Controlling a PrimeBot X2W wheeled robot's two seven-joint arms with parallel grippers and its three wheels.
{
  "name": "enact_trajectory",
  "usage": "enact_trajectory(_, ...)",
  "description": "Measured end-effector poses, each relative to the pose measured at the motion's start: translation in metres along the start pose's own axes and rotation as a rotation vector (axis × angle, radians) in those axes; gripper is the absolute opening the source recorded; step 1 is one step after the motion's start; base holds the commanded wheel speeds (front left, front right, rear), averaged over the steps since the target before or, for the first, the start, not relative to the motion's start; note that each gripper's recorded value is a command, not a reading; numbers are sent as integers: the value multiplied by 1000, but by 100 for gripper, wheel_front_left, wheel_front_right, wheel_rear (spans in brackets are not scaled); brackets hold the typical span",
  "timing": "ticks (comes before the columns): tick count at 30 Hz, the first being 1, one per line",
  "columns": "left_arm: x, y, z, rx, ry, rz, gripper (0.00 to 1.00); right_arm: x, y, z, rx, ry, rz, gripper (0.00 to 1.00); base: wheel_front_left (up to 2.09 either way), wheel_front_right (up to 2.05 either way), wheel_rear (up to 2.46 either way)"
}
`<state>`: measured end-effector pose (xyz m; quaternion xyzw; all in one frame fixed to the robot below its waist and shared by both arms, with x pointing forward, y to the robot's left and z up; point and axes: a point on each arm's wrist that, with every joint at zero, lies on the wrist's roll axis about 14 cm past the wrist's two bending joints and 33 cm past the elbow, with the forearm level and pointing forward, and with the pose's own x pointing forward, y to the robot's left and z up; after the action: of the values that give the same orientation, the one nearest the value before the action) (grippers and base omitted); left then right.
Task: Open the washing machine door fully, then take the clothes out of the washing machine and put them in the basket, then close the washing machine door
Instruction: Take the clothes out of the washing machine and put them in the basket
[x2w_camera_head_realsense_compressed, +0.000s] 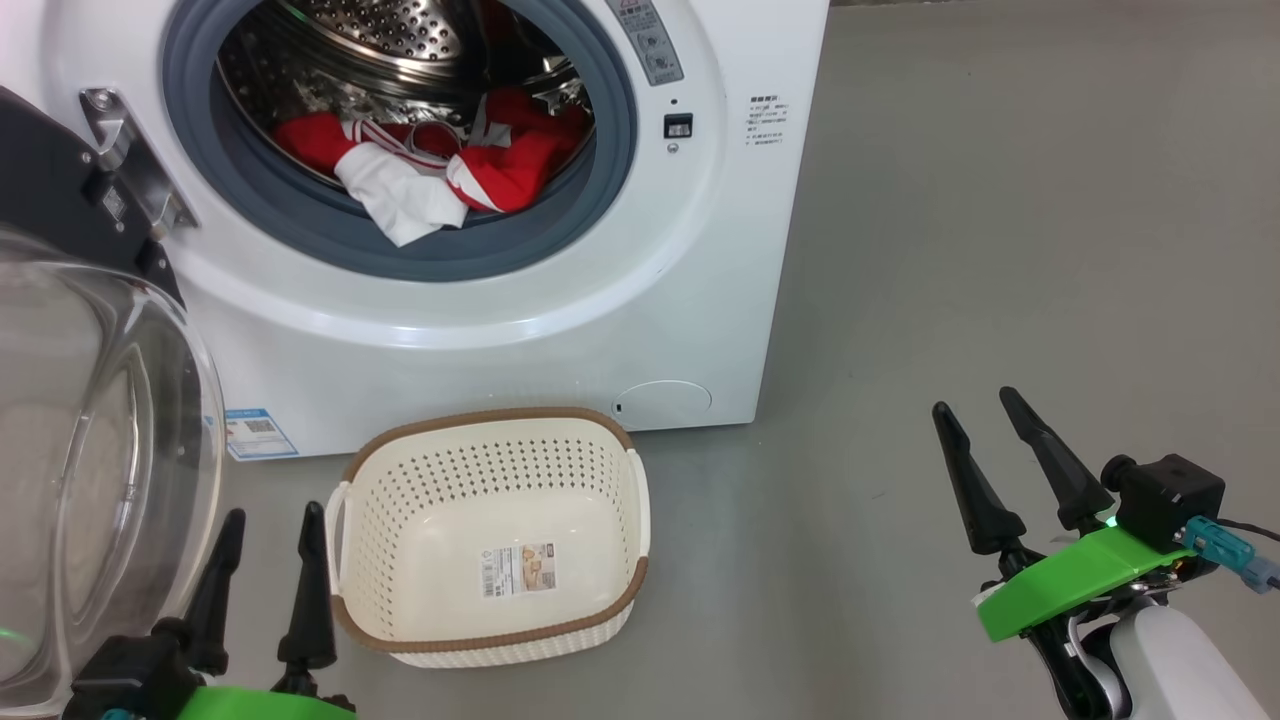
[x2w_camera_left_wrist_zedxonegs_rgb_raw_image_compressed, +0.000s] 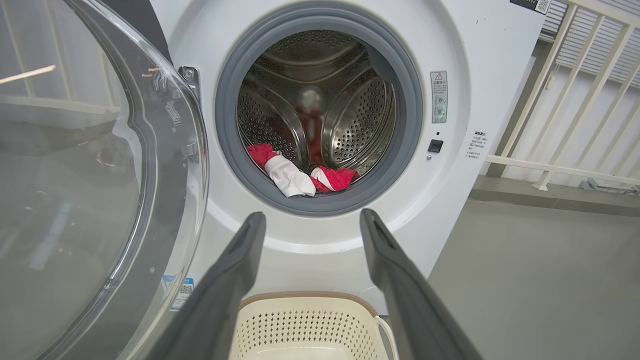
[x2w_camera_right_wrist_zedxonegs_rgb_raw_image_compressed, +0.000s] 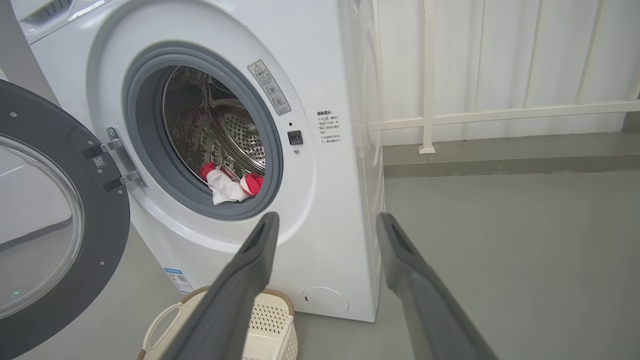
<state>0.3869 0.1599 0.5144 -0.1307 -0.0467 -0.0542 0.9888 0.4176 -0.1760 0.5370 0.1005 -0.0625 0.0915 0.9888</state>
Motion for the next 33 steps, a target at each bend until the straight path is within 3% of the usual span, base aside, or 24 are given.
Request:
enact_trajectory(24, 1, 0, -3, 2, 5, -3, 100, 1, -1, -2, 1, 2, -7, 100, 105, -105, 0)
enact_trajectory(33, 1, 0, -1, 6, 0, -7, 100, 1, 0, -1, 2, 0, -3, 100, 29, -29, 0)
